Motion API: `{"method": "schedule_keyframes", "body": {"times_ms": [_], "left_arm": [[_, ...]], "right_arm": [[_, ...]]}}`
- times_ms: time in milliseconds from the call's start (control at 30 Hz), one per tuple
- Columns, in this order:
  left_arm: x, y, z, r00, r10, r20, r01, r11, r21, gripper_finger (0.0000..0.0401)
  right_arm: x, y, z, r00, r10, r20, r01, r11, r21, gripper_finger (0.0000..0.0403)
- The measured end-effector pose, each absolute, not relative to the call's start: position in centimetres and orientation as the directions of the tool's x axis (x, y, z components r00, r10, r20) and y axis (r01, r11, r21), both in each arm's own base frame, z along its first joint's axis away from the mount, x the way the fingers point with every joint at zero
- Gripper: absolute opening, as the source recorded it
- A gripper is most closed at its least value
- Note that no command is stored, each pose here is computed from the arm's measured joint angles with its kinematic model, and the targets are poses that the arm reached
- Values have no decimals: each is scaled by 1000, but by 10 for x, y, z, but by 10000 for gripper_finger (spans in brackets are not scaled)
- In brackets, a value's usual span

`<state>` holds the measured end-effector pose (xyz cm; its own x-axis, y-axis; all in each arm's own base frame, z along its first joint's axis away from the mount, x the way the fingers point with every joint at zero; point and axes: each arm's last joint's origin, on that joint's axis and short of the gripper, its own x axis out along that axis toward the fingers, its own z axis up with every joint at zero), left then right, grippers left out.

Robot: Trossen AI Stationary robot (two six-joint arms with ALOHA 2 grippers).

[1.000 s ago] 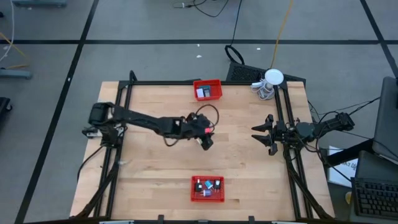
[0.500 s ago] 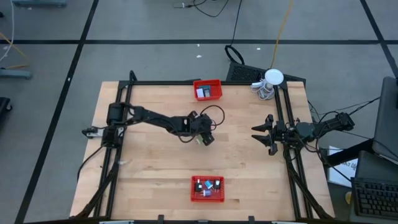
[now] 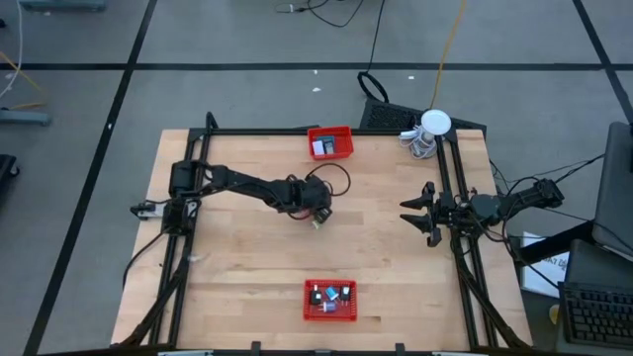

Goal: Pick & Place Office items
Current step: Put the pink charger adapter into the bottom orange bin

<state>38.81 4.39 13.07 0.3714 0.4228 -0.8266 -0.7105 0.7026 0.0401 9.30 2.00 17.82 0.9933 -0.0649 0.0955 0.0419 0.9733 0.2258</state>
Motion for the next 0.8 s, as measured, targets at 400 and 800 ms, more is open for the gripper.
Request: {"method": "schedule_keyframes", "body": {"times_ms": [400,800], "left_arm": [[376,43,142,320,356,-878,-586,803,112,227],[333,39,197,176,409,-896,-120,912,392,227]], "right_arm": [[93,20,178,993,-65,96,42,973,226,165],[93,20,178,993,-65,96,42,973,226,165]]}}
